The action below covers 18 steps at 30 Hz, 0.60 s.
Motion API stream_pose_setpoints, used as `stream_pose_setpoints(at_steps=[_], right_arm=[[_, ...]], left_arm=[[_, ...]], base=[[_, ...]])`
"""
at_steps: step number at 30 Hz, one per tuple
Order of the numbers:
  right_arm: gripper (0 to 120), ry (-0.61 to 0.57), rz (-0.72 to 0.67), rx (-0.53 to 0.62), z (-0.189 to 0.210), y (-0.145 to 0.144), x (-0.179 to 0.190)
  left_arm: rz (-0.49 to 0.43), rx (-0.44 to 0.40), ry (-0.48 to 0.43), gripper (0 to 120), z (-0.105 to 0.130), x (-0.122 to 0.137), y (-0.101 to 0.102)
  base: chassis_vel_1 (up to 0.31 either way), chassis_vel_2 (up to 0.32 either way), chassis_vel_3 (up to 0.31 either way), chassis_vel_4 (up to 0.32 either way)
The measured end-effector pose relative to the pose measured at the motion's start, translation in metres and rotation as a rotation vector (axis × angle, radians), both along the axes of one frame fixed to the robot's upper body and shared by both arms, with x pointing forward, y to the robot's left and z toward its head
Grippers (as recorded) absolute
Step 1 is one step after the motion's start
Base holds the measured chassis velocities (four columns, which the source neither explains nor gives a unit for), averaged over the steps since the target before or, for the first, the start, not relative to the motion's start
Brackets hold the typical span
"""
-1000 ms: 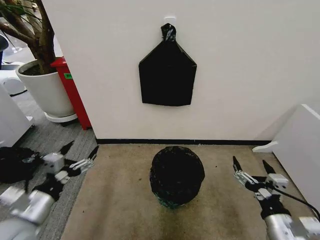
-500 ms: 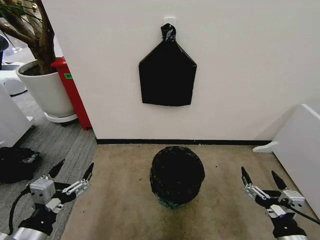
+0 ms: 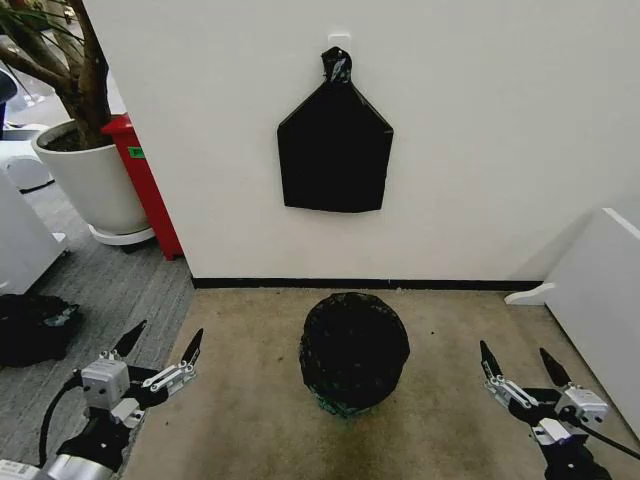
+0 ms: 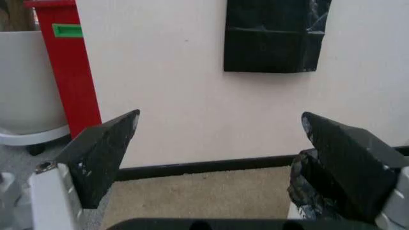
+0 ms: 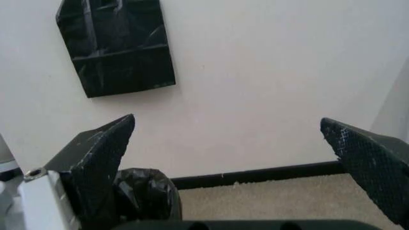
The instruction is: Place the garbage bag over the trash bin.
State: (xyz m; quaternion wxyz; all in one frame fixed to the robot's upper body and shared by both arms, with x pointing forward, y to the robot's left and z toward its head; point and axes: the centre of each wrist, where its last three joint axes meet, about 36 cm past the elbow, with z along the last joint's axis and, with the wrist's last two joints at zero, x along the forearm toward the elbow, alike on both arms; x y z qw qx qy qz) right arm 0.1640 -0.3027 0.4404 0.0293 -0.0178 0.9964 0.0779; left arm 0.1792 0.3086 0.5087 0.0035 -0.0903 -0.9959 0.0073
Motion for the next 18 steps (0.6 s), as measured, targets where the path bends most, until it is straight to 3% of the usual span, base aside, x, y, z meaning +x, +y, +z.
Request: stream_pose_setpoints(at_steps=[18], right_arm=[[100,0.001,-0.001,0.0,0.0004,0.0003,0.0006]], left_arm=[[0.002,-0.002,0.0,100,-0.0006,0.0004,0.0004]], base=[[0.0,0.0,0.0,0.0]])
